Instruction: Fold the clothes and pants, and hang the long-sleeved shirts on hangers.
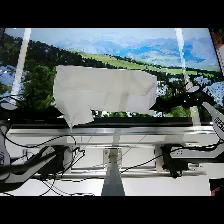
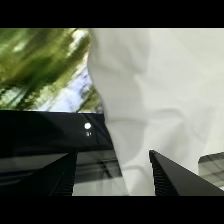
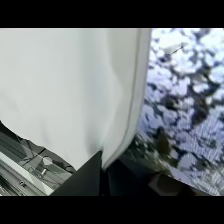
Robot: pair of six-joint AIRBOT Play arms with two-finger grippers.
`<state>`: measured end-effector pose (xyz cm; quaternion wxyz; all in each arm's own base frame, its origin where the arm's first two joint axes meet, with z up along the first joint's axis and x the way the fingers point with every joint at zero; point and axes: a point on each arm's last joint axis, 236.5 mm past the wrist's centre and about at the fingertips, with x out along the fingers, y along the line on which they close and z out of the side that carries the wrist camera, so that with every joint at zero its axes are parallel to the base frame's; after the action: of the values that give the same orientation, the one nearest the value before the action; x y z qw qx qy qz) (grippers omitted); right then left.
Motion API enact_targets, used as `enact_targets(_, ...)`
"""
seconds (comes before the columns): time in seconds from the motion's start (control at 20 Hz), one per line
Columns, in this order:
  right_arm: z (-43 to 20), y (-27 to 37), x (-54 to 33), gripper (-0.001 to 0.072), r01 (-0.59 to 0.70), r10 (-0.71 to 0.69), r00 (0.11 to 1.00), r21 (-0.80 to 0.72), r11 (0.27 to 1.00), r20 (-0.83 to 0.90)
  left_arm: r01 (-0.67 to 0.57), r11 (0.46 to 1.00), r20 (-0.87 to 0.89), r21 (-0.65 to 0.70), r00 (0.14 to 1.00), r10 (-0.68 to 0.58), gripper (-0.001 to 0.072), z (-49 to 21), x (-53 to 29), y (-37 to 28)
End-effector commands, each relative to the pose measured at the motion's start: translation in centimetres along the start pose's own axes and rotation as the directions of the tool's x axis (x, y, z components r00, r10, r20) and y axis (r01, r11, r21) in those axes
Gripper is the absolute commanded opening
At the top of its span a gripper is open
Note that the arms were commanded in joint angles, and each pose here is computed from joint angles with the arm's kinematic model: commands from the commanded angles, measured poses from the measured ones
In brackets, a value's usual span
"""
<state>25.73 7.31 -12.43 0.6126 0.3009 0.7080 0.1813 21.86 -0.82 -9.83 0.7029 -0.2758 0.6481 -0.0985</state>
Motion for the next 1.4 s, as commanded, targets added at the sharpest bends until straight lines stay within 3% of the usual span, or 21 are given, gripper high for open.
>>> enact_targets(0.0, 0.0, 0.1, 0.0, 0.0011, -0.003, 0.003, 1.000, -0.009, 1.000, -0.002, 0.026, 1.000, -0.067, 0.014, 0.997, -0.025, 0.0479, -0.7, 2.9, -0.5)
enact_targets(0.05, 0.0, 0.1, 0.0, 0.0012, -0.003, 0.003, 1.000, -0.008, 1.000, -0.002, 0.033, 0.998, -0.103, 0.050, 0.994, -0.027, 0.0413, -1.2, 3.8, -0.7)
enact_targets(0.1, 0.0, 0.1, 0.0, 0.0011, -0.003, 0.003, 1.000, -0.009, 1.000, -0.002, 0.038, 0.995, -0.128, 0.088, 0.991, -0.026, 0.0282, -1.5, 4.4, -0.7)
enact_targets(0.25, 0.0, 0.6, -0.4, 0.0011, -0.014, 0.014, 1.000, -0.022, 1.000, -0.010, 0.036, 0.993, -0.139, 0.116, 0.990, -0.019, 0.0014, -0.8, 5.0, -0.5)
enact_targets(0.4, 0.4, 1.9, -1.5, 0.0011, -0.033, 0.033, 0.999, -0.057, 0.998, -0.006, 0.089, 0.968, -0.143, 0.233, 0.988, -0.057, 0.0018, 1.1, 2.8, -2.3)
enact_targets(0.55, 1.5, 4.3, -4.0, 0.0011, -0.040, 0.050, 0.996, -0.122, 0.992, 0.078, 0.226, 0.903, -0.129, 0.366, 0.973, -0.191, 0.0018, 4.4, -1.3, -7.3)
enact_targets(0.7, 3.7, 10.2, -7.6, 0.0011, -0.157, 0.200, 0.951, -0.187, 0.970, 0.237, 0.273, 0.865, 0.084, 0.421, 0.938, -0.337, 0.0017, 11.2, -5.3, -12.5)
enact_targets(0.8, 5.9, 13.9, -10.4, 0.0011, -0.245, 0.311, 0.879, -0.218, 0.945, 0.361, 0.251, 0.875, 0.279, 0.413, 0.880, -0.384, 0.0017, 16.1, -7.2, -14.3)
enact_targets(0.9, 9.0, 15.5, -12.0, 0.0011, -0.249, 0.329, 0.806, -0.223, 0.942, 0.492, 0.182, 0.908, 0.436, 0.377, 0.830, -0.347, 0.0017, 20.1, -7.7, -14.1)
enact_targets(1.15, 16.8, 15.5, -14.0, 0.0011, -0.127, 0.153, 0.573, -0.097, 0.987, 0.805, 0.078, 0.972, 0.663, 0.222, 0.719, -0.210, 0.0017, 26.7, -5.5, -14.0)
enact_targets(1.35, 20.2, 13.9, -14.5, 0.0011, -0.052, 0.020, 0.410, 0.001, 0.999, 0.912, 0.053, 0.995, 0.736, 0.090, 0.669, -0.102, 0.0017, 29.0, -2.4, -13.6)
